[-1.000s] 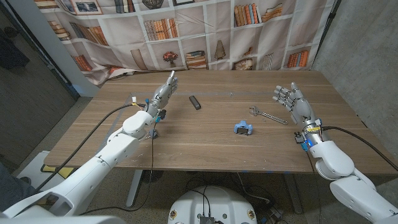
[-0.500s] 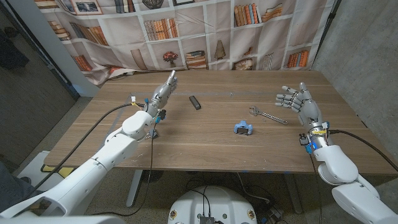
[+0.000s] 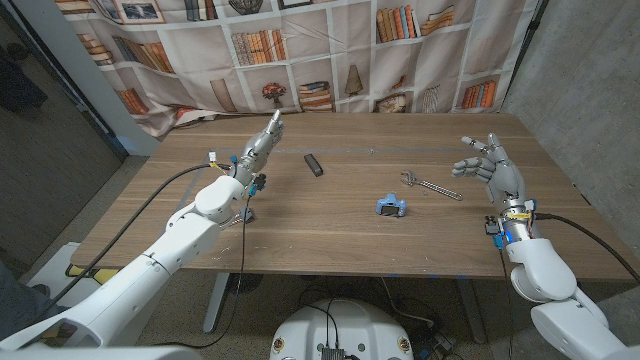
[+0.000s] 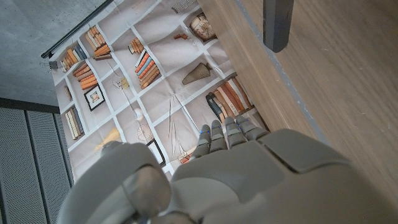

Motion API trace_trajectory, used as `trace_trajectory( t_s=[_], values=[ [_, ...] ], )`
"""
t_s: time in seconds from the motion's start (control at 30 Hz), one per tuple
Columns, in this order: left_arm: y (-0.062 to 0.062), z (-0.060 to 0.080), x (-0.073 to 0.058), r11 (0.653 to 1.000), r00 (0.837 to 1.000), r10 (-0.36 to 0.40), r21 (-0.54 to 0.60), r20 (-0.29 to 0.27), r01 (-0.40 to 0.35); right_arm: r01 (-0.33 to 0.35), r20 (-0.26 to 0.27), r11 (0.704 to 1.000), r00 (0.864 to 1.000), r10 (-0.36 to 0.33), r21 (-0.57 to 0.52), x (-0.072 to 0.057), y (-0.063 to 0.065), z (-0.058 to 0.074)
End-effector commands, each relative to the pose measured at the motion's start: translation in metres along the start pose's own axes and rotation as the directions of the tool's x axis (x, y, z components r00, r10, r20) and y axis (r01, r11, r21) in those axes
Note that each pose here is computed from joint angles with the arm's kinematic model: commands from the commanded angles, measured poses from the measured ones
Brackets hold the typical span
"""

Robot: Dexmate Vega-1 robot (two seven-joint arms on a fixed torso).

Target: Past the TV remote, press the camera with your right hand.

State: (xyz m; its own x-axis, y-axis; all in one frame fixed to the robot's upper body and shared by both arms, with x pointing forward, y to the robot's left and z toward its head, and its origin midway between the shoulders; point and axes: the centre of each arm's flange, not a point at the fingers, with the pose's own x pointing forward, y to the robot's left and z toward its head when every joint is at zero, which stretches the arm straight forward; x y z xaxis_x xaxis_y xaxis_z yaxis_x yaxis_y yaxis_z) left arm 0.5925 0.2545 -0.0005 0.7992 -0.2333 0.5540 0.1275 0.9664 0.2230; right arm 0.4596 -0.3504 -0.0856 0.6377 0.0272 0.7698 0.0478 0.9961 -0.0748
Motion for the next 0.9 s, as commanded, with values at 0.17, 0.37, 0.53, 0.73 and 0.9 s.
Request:
trace_trajectory(
  t_s=[0.17,0.37,0.53,0.73,0.9],
  values=[
    [0.007,0.000,-0.002,0.999,0.999,0.047,-0.021,-0.007,-0.047,0.041,0.014,0.999,0.999,-0.042,0.018,-0.006,-0.004,0.006],
    [0.003,0.000,0.000,0.999,0.999,0.042,-0.015,-0.003,-0.043,0.055,0.016,0.998,0.998,-0.055,0.017,-0.007,-0.006,0.005],
    [0.004,-0.004,-0.005,0.998,0.998,0.059,-0.015,-0.001,-0.059,0.059,0.018,0.998,0.998,-0.059,0.016,-0.011,-0.005,-0.001],
    [0.009,-0.006,-0.015,0.995,0.995,0.096,-0.016,0.002,-0.096,0.045,0.032,0.999,0.998,-0.046,0.025,-0.013,-0.005,-0.001],
    [0.012,-0.008,-0.020,0.993,0.993,0.118,-0.023,0.003,-0.117,0.033,0.032,0.999,0.999,-0.033,-0.024,-0.013,-0.007,0.003]
  ],
)
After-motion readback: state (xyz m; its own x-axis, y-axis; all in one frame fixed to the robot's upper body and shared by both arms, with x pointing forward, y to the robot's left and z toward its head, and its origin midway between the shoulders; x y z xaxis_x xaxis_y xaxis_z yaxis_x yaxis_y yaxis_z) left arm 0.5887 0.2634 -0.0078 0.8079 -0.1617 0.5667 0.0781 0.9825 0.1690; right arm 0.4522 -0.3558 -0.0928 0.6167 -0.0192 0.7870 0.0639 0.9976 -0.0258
